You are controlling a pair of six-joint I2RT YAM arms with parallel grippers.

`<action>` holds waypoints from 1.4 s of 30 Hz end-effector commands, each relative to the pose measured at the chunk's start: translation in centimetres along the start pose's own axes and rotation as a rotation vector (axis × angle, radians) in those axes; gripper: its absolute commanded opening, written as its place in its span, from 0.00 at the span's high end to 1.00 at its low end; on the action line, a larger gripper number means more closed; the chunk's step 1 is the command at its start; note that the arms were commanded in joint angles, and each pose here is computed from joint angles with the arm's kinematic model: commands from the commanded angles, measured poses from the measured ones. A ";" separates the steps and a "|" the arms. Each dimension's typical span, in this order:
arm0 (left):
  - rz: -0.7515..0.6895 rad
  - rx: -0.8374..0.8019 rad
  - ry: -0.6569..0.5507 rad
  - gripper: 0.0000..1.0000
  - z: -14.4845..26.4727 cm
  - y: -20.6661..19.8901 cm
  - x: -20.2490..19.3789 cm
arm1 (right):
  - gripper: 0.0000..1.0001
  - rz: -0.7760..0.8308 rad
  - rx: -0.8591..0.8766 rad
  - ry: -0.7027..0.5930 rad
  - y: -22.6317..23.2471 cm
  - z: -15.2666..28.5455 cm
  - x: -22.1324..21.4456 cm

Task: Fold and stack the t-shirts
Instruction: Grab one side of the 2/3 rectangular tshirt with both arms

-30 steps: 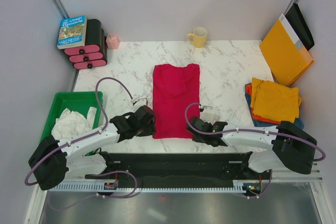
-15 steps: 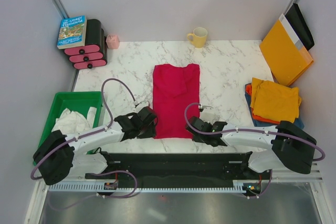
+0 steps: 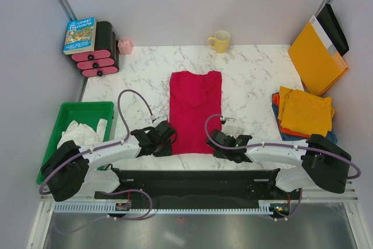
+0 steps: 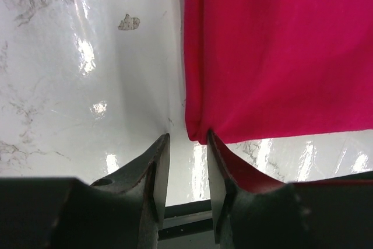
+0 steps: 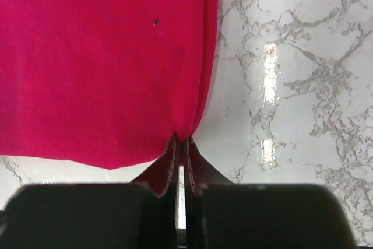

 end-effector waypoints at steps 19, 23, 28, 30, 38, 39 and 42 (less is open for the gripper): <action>-0.019 0.056 -0.014 0.53 -1.0 -0.3 0.8 | 0.94 0.072 -0.072 0.064 -2.6 0.4 -1.8; -0.028 0.098 0.030 0.60 -1.9 0.6 -0.2 | 0.94 0.074 -0.071 0.061 -2.8 0.5 -1.8; -0.009 0.113 0.058 0.87 -2.0 1.6 -1.4 | 0.94 0.078 -0.073 0.061 -2.9 0.6 -1.8; -0.005 0.104 0.055 0.94 -1.7 1.9 -1.6 | 0.94 0.079 -0.072 0.059 -3.0 0.6 -1.7; -0.027 0.023 0.061 0.98 -0.3 0.7 -2.7 | 1.00 0.087 -0.079 0.076 -3.6 0.5 -2.3; -0.020 0.010 0.057 0.98 -0.1 0.5 -2.7 | 1.00 0.087 -0.080 0.073 -3.6 0.5 -2.3; -0.023 -0.013 0.054 0.98 0.4 0.1 -3.1 | 1.00 0.085 -0.076 0.066 -3.7 0.5 -2.2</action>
Point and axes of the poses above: each gripper's point midway between its finger pads, its own z axis back along the fingers, its own y axis along the line the jaws close on, x = y × z, the point moved 2 cm from there along z, back along the fingers, and after that the axes turned 1 degree about z, right-handed, at the moved point
